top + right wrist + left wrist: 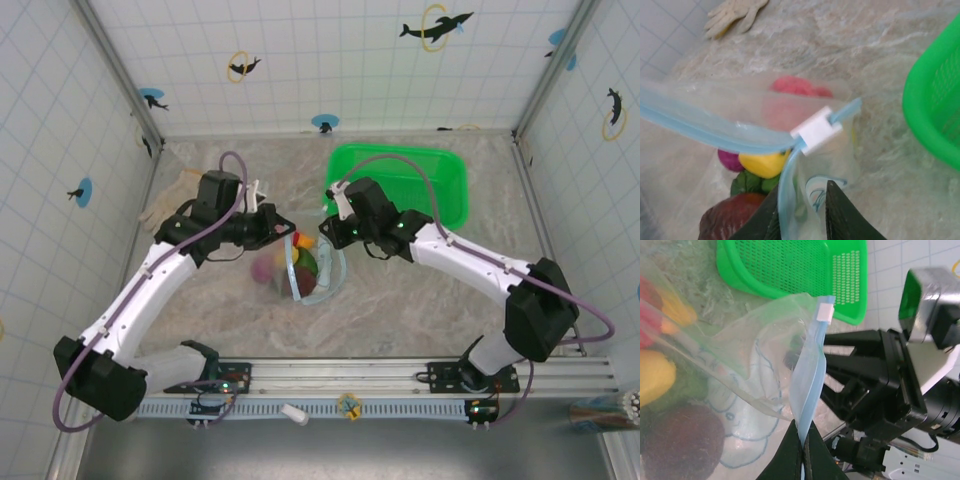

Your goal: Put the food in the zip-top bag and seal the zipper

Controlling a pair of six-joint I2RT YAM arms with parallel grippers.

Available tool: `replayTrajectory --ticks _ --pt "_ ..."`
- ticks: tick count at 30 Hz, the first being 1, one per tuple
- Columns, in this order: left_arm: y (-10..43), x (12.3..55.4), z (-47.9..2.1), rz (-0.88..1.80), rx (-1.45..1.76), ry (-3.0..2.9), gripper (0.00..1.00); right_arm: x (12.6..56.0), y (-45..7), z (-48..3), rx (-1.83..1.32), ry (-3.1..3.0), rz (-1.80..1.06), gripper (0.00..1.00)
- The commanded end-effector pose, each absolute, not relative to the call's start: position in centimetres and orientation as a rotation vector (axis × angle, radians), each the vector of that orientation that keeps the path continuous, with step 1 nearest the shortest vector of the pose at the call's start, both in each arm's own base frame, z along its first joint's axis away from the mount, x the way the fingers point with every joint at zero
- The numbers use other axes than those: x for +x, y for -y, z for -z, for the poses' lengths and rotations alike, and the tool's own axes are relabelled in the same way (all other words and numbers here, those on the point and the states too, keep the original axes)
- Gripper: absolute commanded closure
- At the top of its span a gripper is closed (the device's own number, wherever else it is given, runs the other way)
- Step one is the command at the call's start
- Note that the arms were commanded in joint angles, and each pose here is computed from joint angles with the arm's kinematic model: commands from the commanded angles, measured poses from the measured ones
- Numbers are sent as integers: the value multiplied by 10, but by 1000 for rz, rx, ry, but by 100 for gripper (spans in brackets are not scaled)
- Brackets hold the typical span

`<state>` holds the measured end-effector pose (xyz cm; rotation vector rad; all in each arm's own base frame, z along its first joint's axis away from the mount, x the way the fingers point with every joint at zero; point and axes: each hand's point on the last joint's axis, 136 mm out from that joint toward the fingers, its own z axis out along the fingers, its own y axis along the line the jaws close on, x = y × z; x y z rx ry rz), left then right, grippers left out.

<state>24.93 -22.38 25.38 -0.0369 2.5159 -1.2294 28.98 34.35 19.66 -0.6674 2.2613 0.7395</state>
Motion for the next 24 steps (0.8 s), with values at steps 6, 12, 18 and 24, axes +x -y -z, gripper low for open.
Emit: replayTrajectory --ticks 6,12,18,24 --pt "219 256 -353 1250 89 -2182 63 316 -352 -288 -681 -1997 -770 81" --pt "203 254 -396 1134 143 -2040 56 324 -361 -329 -721 -1903 -870 92" --pt "190 261 -372 1026 68 -2112 56 303 -348 -306 -774 -2050 -783 84" --pt "187 260 -329 989 -5 -2246 57 275 -284 -272 -492 -2296 -812 72"
